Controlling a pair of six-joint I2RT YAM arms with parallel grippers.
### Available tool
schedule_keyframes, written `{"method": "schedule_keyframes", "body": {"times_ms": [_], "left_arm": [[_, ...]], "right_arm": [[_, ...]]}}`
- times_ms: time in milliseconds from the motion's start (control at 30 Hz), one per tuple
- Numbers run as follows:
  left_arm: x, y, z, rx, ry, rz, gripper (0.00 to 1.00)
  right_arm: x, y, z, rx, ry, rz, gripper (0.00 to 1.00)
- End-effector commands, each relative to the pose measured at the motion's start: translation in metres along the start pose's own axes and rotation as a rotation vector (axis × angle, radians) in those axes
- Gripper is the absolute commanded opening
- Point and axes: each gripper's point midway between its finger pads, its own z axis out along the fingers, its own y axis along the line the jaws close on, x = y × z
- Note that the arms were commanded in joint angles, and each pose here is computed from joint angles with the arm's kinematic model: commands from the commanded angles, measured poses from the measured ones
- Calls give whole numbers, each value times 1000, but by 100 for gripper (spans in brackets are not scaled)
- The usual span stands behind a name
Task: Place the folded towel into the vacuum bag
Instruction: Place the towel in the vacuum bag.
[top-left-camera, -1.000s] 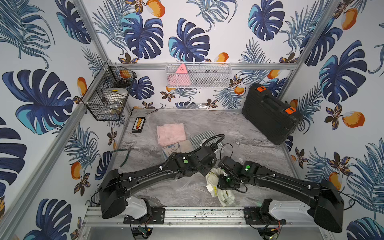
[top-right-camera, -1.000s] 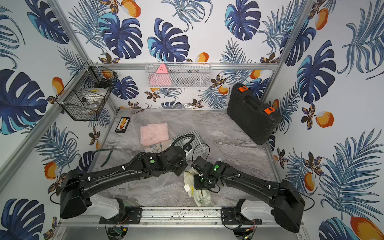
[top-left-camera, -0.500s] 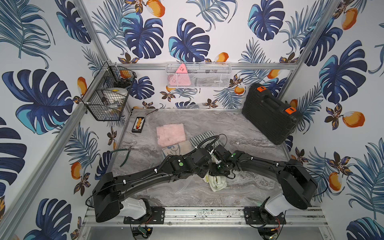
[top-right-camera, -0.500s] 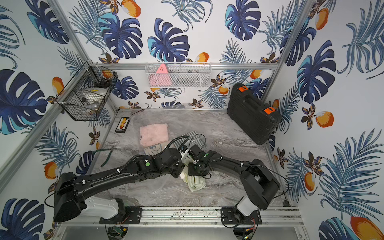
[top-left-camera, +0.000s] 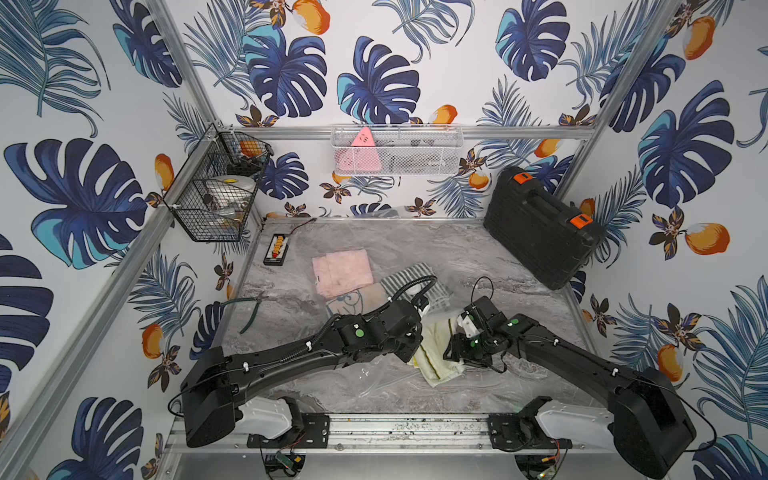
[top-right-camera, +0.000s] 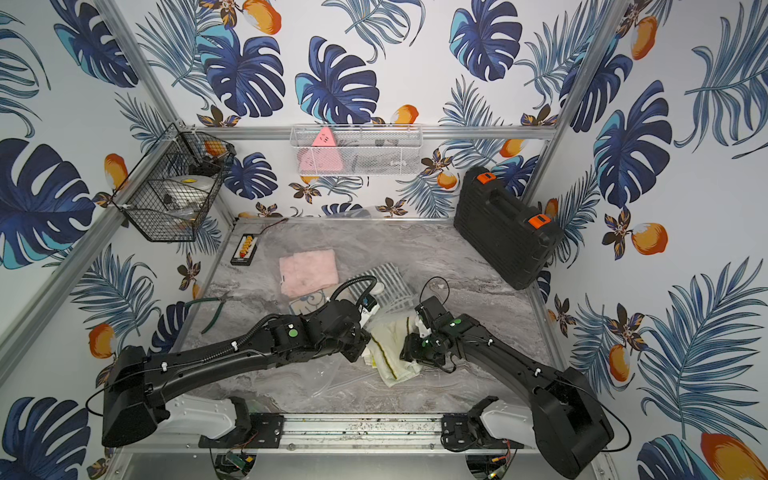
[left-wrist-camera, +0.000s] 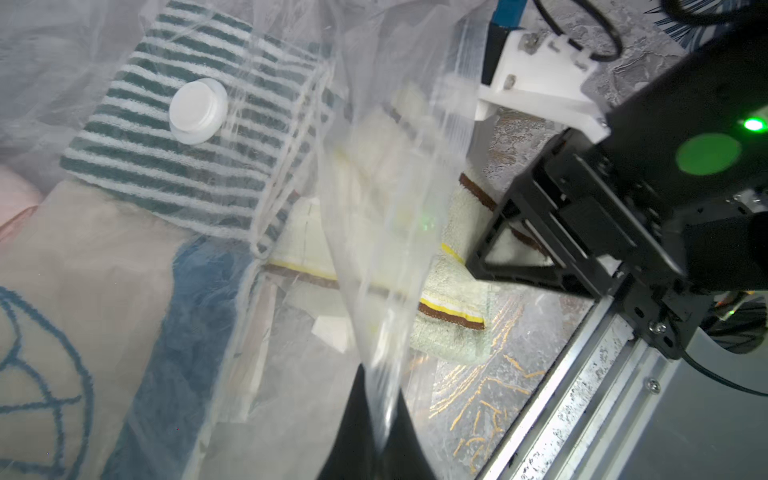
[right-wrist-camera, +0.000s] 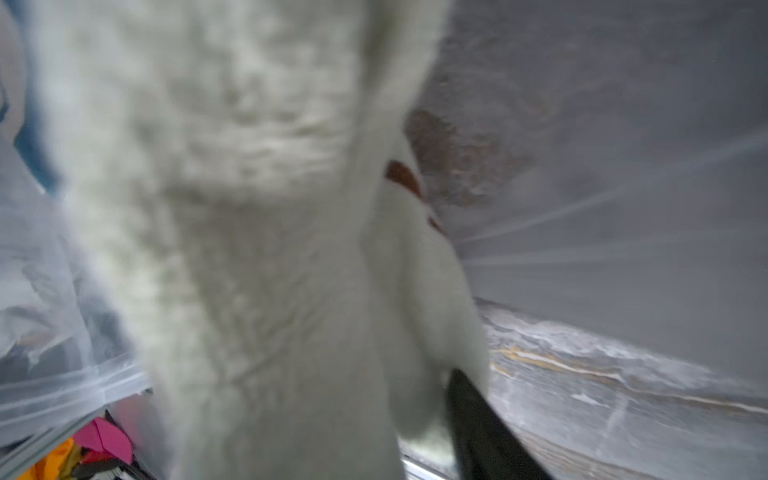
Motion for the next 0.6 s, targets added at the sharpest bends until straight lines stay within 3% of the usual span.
{"method": "schedule_keyframes", "body": {"times_ms": [0,100,300,400,500,567], "left_arm": [[5,-21,1,100,34,36,0],[12,-38,6,170,68,73,0],[27,-27,25,115,133,103,0],[28,-28,28,129,135,94,0],[29,-28,29,143,146,77,1],[31,-25,26,138,160,63,8]], "right_arm": [[-39,-13,5,62,-139,121,18],[-74,5,8,-28,-243,215,6],[-106,11,9,-59,-349,288,4],[-106,12,36,-56,-242,243,14],[-100,8,39,-30,-194,217,43],[-95,2,24,-5,-222,204,57]]}}
